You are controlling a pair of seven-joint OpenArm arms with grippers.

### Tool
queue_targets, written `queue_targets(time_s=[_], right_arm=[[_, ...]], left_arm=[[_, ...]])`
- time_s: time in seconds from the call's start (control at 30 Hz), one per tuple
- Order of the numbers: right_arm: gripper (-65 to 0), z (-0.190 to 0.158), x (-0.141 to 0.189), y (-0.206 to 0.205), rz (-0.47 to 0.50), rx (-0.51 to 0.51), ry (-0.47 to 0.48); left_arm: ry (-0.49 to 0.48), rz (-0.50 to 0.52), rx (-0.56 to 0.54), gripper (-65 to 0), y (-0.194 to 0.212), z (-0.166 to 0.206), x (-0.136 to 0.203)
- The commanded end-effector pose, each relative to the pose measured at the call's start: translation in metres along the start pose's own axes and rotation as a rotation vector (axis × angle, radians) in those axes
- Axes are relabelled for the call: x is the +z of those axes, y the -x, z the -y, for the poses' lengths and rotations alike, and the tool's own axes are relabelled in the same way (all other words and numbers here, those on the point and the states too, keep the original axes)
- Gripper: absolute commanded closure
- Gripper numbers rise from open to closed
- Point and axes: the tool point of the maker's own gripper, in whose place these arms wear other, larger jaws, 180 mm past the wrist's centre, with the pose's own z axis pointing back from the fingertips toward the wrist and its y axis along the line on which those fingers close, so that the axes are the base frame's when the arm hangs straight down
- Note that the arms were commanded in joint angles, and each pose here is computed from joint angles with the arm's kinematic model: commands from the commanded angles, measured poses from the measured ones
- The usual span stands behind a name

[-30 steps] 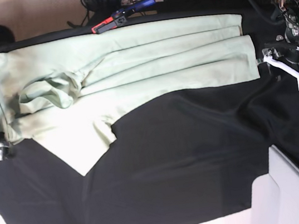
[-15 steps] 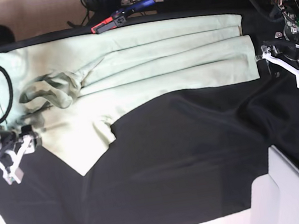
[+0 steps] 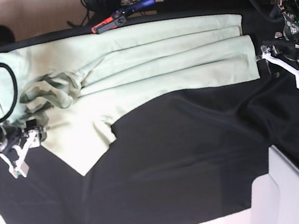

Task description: Fold the T-shirt properly

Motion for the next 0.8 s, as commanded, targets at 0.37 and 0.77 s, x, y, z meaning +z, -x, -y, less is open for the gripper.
queue_targets(time_s=[0.37,0.77], right_arm=[[0.0,0.001,-0.010,-0.005,0.052,-0.055,-0.019],[0.0,0.003,-0.010,-0.011,0.084,-0.056,-0.017]], left_arm=[[-0.014,0.038,-0.012,-36.1,-0.011,-0.007,0.003],[0.048,-0.041,0.029,-36.8,0.011,0.006,-0.024]])
